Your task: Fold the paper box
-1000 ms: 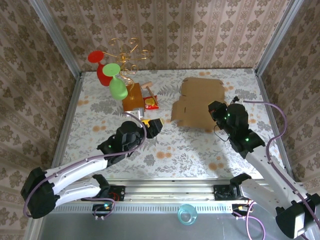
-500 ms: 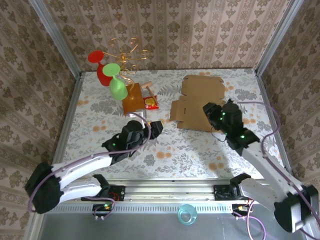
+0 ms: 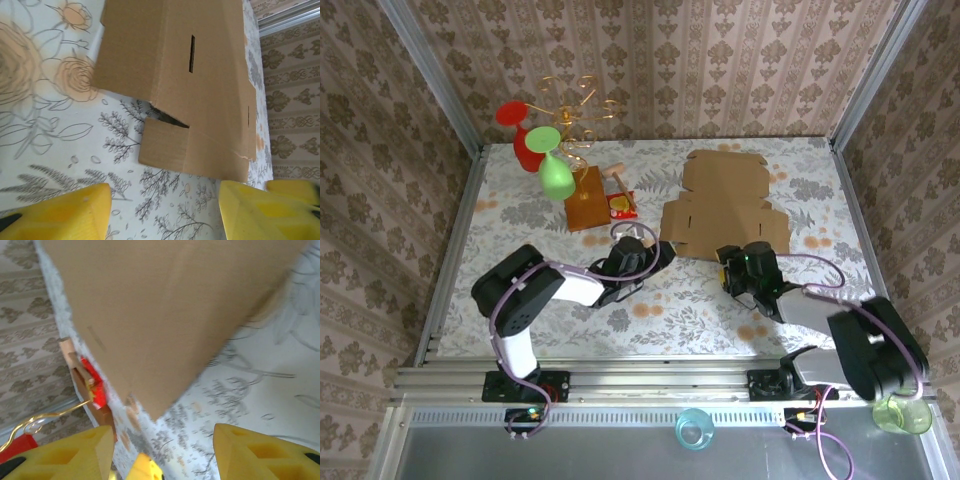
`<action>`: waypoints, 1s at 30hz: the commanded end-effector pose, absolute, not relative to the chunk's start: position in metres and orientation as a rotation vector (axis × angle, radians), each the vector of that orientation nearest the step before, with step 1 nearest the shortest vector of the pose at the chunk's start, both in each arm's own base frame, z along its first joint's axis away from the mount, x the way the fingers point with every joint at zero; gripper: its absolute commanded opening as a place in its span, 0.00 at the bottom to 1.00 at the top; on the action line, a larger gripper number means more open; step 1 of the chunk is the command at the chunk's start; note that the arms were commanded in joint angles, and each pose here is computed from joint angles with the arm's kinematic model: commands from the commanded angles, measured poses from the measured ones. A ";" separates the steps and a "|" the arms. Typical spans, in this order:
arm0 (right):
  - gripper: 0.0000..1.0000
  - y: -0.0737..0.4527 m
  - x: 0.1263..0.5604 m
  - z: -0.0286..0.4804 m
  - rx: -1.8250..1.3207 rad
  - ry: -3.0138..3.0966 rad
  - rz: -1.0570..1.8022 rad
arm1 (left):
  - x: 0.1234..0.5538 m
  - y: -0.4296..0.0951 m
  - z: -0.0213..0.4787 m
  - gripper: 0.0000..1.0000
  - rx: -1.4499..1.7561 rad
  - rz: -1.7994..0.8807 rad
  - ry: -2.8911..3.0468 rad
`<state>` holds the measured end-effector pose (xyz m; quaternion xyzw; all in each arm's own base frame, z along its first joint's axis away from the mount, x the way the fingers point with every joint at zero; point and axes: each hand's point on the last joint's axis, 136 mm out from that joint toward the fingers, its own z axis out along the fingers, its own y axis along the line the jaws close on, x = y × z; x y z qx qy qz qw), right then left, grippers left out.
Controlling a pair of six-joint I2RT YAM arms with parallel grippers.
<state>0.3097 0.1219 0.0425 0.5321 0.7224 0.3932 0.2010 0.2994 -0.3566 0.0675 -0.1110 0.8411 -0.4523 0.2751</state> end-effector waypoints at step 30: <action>0.45 0.096 0.319 0.013 1.628 1.919 0.871 | 0.450 -0.366 0.082 0.54 0.044 -0.765 2.367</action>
